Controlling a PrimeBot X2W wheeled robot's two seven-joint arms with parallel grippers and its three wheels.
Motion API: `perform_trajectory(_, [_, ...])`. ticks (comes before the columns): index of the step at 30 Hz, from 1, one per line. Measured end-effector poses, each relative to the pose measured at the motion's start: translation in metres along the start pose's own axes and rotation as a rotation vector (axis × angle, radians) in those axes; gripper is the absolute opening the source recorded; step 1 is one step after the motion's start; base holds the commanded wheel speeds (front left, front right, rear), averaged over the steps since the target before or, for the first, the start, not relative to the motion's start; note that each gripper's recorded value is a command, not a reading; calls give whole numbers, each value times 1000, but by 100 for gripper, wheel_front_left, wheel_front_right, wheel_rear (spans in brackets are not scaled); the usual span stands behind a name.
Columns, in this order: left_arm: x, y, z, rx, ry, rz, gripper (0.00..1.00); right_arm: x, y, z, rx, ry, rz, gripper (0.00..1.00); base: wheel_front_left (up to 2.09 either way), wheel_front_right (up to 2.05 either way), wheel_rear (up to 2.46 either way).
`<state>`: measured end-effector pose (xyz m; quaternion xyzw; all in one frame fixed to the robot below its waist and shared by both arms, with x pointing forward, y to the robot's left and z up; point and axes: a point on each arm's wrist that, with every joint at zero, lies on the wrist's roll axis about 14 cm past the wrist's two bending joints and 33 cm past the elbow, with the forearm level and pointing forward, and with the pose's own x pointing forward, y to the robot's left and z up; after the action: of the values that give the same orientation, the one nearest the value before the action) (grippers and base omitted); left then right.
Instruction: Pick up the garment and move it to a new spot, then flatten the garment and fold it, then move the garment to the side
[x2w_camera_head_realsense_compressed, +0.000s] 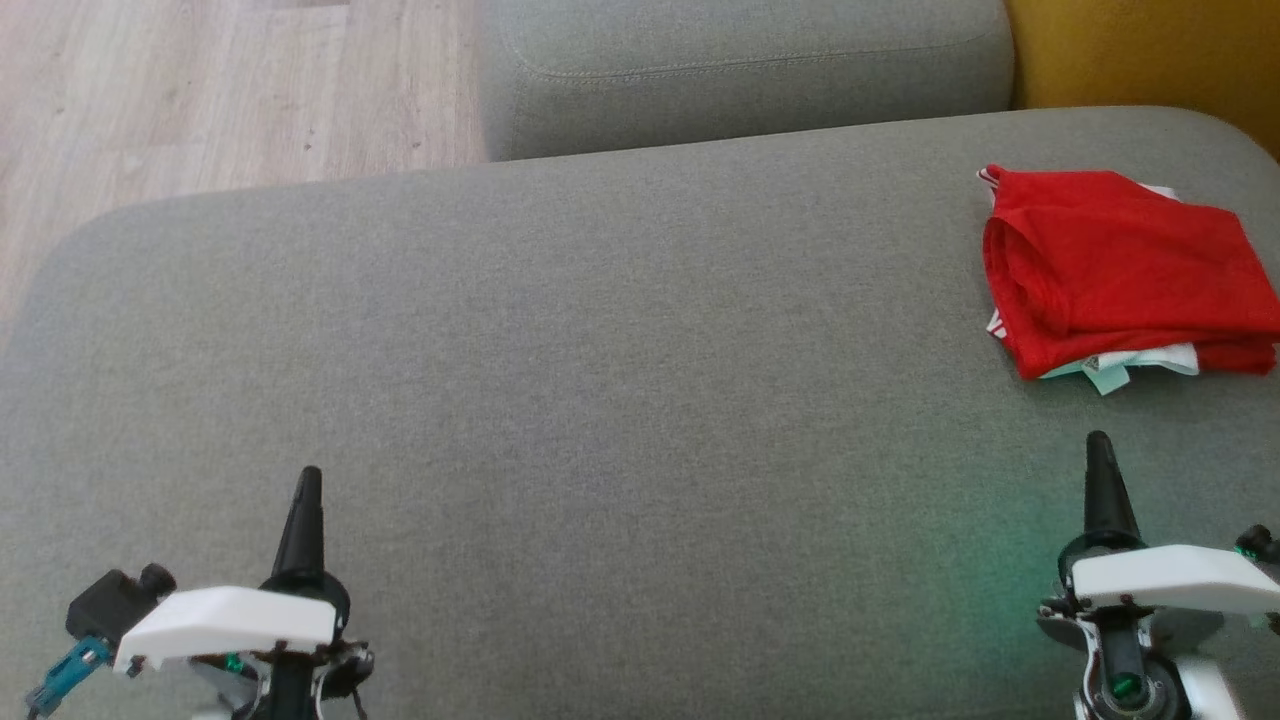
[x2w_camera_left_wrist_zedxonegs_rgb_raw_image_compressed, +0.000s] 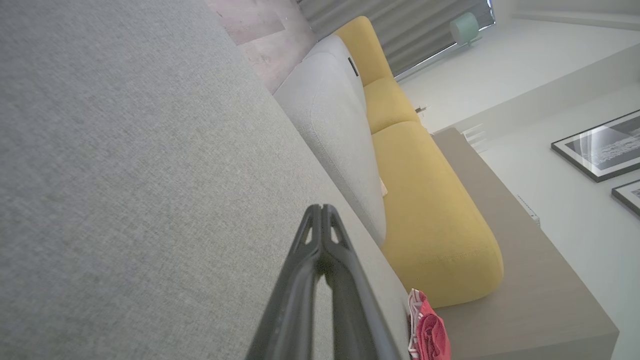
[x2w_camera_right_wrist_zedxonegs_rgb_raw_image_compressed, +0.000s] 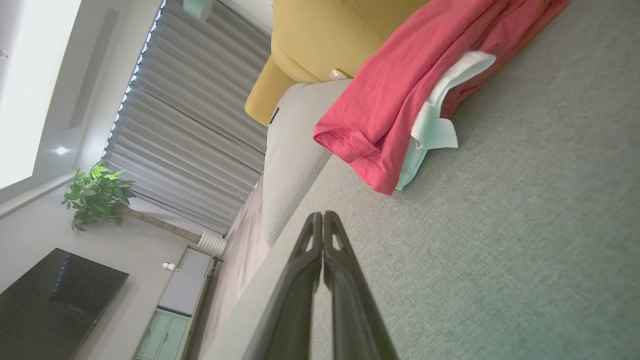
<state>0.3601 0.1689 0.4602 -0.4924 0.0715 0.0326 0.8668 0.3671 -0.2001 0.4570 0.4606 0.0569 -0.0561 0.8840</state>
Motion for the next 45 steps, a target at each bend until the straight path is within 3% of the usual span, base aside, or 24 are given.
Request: perform_trajectory(45, [8,-3,16,-463,6,-38,0,2,7,13,517,-1,37,0,0,0,0])
